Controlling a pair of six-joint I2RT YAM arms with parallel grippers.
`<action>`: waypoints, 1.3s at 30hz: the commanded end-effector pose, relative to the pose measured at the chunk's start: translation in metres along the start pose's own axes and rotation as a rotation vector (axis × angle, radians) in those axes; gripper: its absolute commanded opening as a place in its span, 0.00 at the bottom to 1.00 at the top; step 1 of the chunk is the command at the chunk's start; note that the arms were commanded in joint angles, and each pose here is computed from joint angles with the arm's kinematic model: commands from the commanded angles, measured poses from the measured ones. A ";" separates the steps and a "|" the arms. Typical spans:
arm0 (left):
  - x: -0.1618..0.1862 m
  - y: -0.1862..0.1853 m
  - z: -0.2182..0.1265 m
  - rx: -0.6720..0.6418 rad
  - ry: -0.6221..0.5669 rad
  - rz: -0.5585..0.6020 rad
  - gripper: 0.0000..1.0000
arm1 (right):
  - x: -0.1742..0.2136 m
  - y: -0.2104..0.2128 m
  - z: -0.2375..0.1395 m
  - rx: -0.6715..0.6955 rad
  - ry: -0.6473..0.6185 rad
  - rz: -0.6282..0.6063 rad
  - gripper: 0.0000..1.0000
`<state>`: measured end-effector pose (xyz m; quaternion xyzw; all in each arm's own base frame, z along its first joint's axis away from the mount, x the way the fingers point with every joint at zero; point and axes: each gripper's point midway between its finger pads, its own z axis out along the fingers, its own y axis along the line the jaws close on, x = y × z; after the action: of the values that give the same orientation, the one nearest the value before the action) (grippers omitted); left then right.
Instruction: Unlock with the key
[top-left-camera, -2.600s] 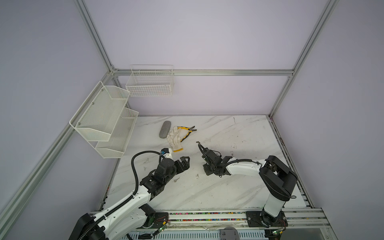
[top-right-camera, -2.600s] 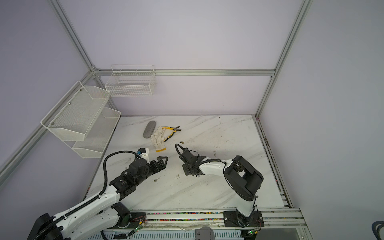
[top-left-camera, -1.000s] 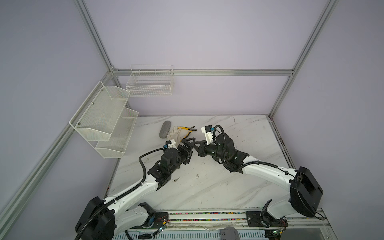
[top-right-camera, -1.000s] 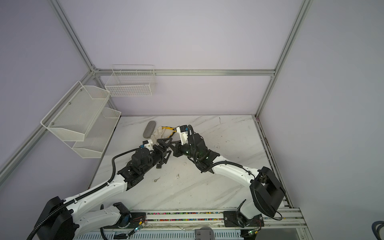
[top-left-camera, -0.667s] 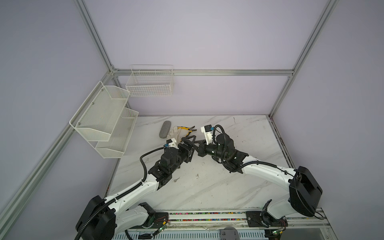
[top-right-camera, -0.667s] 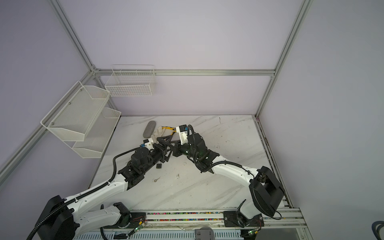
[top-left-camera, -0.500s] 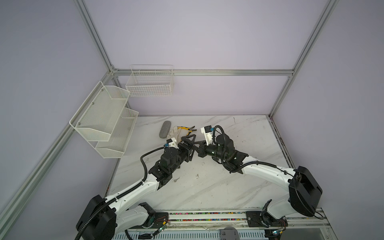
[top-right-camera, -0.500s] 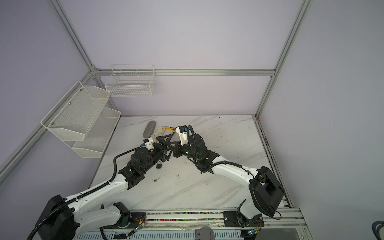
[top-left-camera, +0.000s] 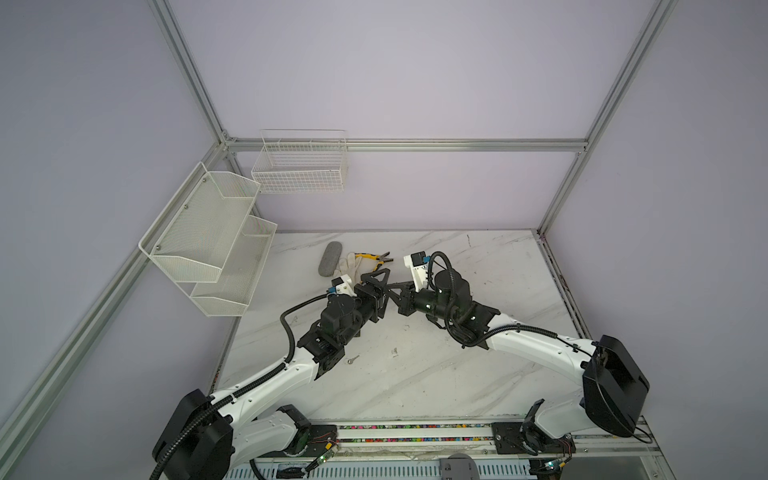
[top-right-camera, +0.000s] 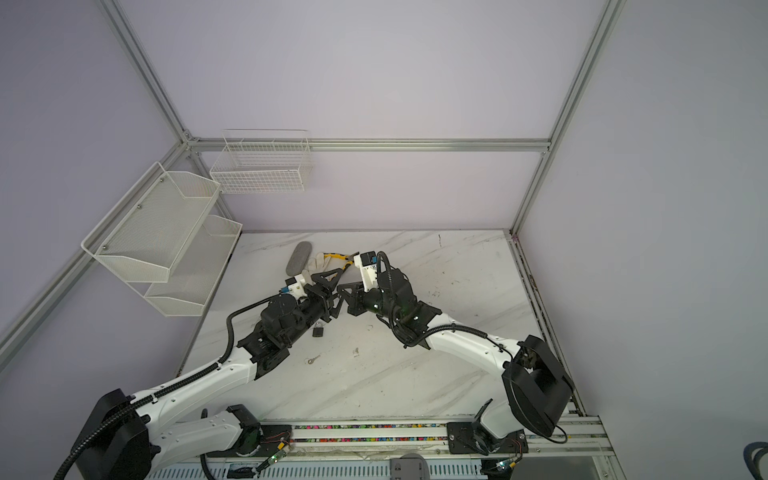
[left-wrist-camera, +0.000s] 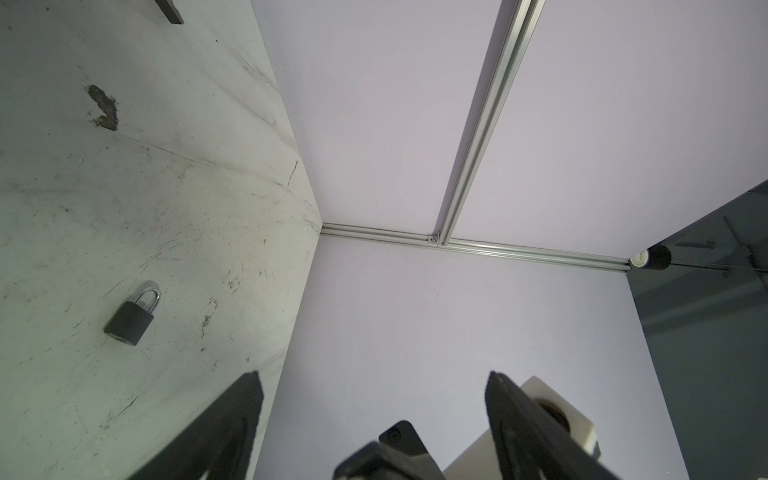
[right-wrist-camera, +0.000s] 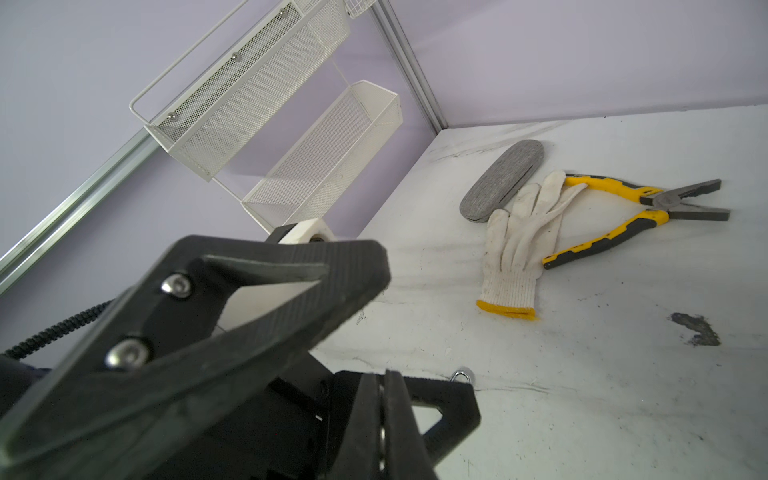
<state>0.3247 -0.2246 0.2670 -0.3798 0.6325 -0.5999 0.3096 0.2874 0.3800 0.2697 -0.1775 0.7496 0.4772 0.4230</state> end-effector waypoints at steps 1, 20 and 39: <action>-0.002 -0.030 -0.003 0.083 -0.021 -0.022 0.82 | -0.005 0.001 -0.006 0.010 -0.014 -0.026 0.00; -0.014 -0.010 -0.005 0.015 -0.076 -0.027 0.61 | -0.011 -0.004 -0.015 0.060 -0.034 -0.107 0.00; -0.011 0.001 0.002 -0.029 -0.059 -0.035 0.20 | -0.013 -0.004 -0.020 0.072 -0.037 -0.156 0.00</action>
<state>0.3297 -0.2161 0.2487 -0.4184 0.6349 -0.5730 0.3058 0.2877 0.3651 0.2738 -0.2090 0.7485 0.4266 0.4627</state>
